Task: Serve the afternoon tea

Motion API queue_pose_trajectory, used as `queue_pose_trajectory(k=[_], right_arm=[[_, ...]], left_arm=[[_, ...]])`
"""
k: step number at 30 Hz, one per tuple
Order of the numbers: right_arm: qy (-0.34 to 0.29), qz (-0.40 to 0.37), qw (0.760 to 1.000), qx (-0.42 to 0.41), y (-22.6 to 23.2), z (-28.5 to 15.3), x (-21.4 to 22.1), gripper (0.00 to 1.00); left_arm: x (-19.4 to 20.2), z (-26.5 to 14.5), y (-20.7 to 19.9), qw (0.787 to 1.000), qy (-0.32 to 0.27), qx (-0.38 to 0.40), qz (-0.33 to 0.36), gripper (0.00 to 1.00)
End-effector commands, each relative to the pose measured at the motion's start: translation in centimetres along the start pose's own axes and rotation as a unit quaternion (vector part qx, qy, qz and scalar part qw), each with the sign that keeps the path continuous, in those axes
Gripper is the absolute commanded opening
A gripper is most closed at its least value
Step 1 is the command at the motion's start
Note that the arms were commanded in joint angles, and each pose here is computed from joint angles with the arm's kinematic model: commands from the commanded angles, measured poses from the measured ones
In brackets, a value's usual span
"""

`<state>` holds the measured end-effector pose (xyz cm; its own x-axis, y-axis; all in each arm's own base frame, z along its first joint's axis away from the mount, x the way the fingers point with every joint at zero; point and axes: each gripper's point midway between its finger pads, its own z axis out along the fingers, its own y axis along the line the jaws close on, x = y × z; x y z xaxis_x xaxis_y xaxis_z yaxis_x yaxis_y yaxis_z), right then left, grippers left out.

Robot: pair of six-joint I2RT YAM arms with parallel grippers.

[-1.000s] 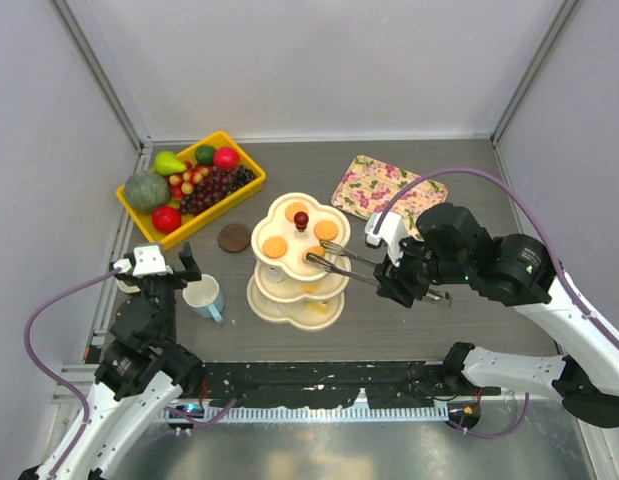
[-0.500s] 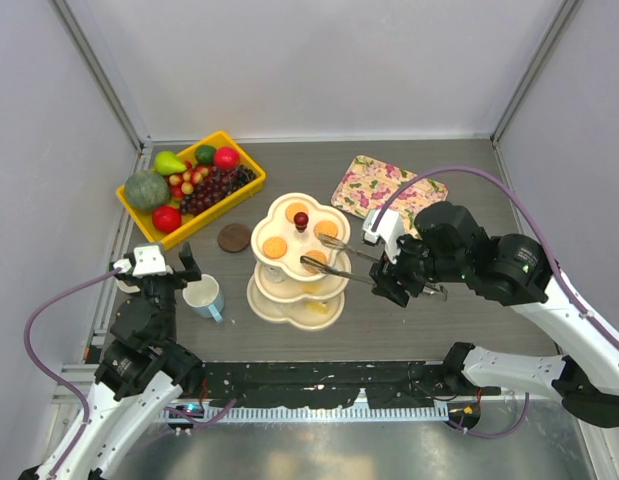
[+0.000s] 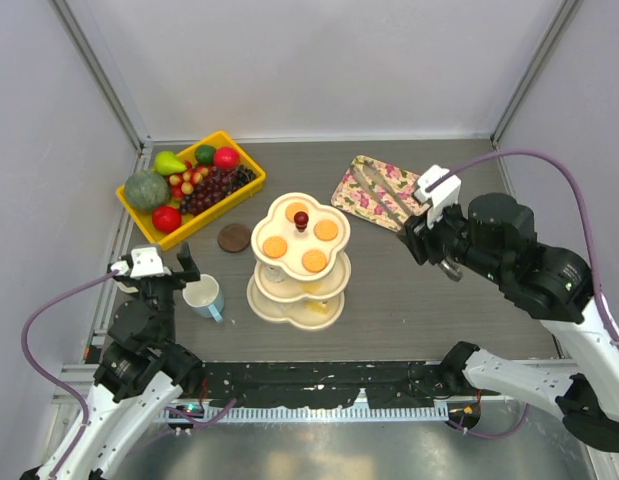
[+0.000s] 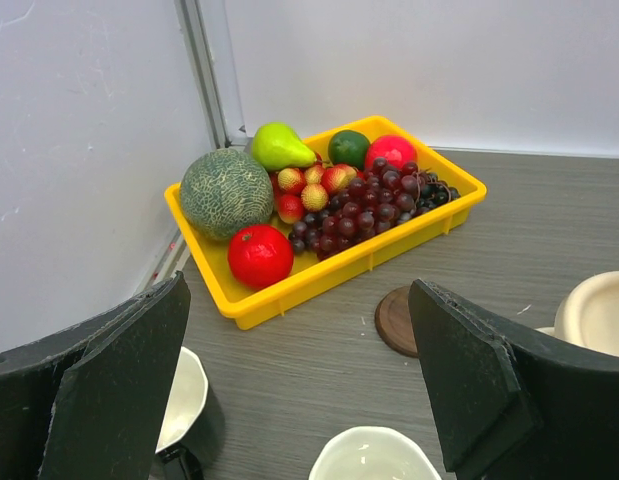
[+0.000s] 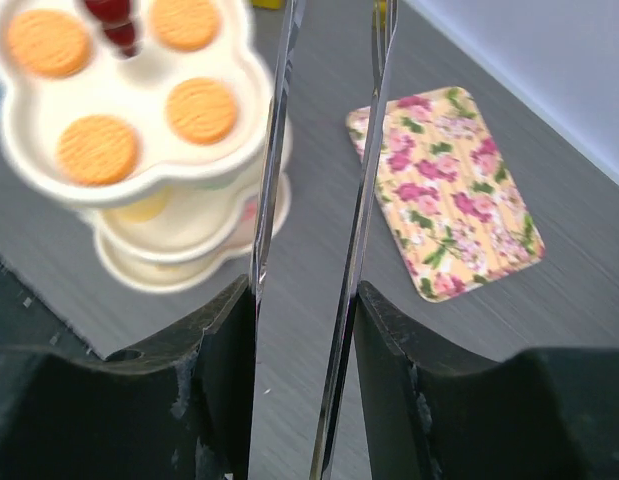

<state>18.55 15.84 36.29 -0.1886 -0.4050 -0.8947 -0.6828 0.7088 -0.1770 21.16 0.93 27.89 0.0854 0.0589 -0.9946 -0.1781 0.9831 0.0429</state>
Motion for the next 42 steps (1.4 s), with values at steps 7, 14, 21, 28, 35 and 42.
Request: queue_pose_trajectory(k=[7, 14, 21, 28, 35, 42], right_arm=[[0.080, 0.126, 0.978, 0.149, -11.0, 10.7, 4.5, 0.48], [0.161, 0.166, 0.960, 0.157, -14.6, 20.9, 11.3, 0.47], [0.224, 0.105, 0.960, 0.131, -17.3, 27.5, 15.3, 0.47], [0.294, 0.063, 0.945, 0.126, -18.3, 28.3, 19.4, 0.57], [0.303, 0.059, 0.937, 0.161, -19.2, 26.6, 19.6, 0.76], [0.262, 0.082, 0.949, 0.155, -18.0, 25.6, 17.2, 0.85]], left_arm=[[-1.4, -0.2, 0.6, 0.999, -0.022, -0.009, -0.022, 0.99], [-1.4, -0.2, 0.5, 0.999, -0.025, -0.005, -0.028, 0.99], [-1.3, -0.2, 0.3, 0.999, -0.024, -0.002, -0.028, 0.99], [-1.3, -0.2, 0.3, 0.999, -0.024, -0.002, -0.027, 0.99], [-1.6, -0.2, 0.2, 0.999, -0.027, 0.003, -0.030, 0.99], [-1.5, -0.2, 0.2, 0.999, -0.025, 0.001, -0.027, 0.99]])
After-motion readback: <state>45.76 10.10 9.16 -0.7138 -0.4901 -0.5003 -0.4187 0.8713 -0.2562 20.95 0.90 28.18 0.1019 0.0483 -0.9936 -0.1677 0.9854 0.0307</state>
